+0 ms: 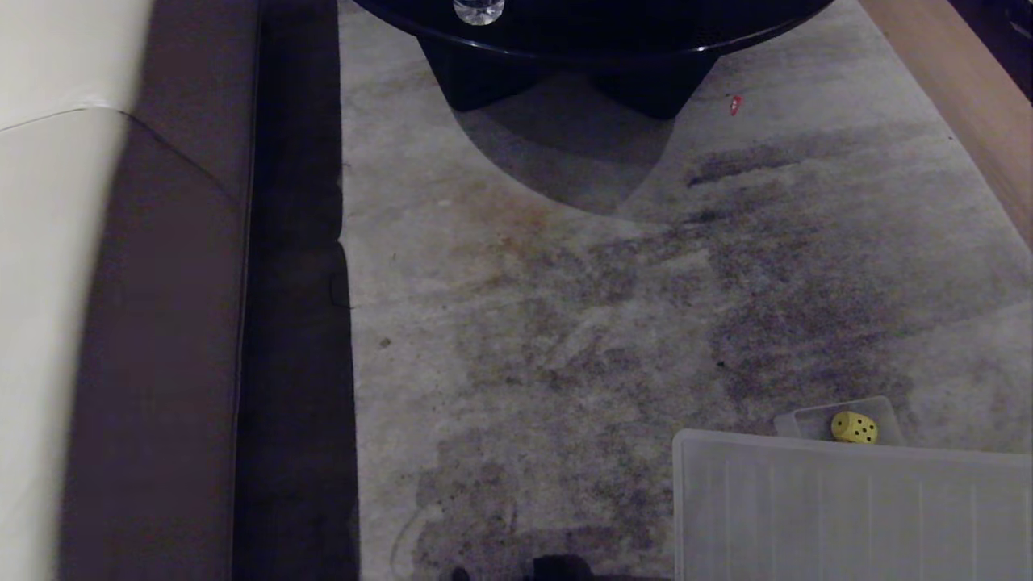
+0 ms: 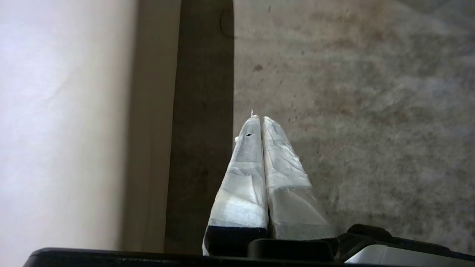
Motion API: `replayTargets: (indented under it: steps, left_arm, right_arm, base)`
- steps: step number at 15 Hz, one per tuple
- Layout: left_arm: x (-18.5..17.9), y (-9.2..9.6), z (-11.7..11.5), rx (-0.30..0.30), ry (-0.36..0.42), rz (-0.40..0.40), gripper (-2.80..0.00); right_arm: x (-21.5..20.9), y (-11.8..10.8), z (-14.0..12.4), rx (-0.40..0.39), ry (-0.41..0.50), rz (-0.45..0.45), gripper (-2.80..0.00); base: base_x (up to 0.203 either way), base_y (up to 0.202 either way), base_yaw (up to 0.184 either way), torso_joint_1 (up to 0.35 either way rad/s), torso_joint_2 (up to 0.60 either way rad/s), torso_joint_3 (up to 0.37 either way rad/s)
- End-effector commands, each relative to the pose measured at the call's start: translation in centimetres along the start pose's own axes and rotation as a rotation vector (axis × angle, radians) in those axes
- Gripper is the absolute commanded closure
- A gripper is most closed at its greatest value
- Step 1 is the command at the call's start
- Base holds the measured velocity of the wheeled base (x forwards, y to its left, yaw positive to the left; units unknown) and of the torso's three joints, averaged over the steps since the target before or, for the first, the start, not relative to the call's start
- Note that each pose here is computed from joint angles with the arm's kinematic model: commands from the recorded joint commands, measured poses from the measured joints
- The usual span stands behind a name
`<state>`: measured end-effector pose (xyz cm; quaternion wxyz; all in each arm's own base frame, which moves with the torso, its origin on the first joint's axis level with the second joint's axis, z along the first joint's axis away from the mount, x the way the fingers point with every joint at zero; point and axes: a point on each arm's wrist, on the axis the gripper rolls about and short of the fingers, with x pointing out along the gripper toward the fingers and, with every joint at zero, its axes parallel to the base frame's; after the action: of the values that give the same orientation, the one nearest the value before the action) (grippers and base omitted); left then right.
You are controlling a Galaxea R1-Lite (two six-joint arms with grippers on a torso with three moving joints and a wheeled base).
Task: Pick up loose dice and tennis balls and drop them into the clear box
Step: Close the lid
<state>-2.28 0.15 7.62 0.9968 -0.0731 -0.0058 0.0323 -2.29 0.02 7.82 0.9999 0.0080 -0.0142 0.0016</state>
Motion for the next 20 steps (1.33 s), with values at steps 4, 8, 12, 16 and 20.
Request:
replayTargets:
  steps: [4, 8, 12, 16, 20]
  left_arm:
    - [0.0, 0.0, 0.0, -0.001, 0.001, 0.001, 0.00]
    - [0.0, 0.0, 0.0, -0.001, 0.001, 0.001, 0.00]
    - [0.0, 0.0, 0.0, -0.001, 0.001, 0.001, 0.00]
    - [0.0, 0.0, 0.0, -0.001, -0.001, 0.001, 0.00]
    - [0.0, 0.0, 0.0, -0.001, -0.001, 0.001, 0.00]
  right_arm:
    - [0.1, 0.0, -0.3, 0.002, 0.011, 0.000, 0.00]
    - [0.1, 0.0, -0.3, 0.001, 0.011, 0.000, 0.00]
    - [0.1, 0.0, -0.3, -0.001, 0.010, 0.000, 0.00]
    - [-0.2, 0.0, 0.1, 0.052, 0.053, -0.024, 0.00]
    - [-0.3, -0.2, 2.8, 0.156, 0.110, -0.101, 0.00]
  base:
    - [0.000, 0.000, 0.000, 0.000, 0.00, -0.196]
    - [0.000, 0.000, 0.000, 0.005, 0.00, -0.196]
    - [0.000, 0.000, 0.000, 0.003, 0.00, -0.175]
    - [0.000, 0.000, 0.000, 0.001, 0.00, -0.041]
    - [0.000, 0.000, 0.000, 0.000, 0.00, 0.000]
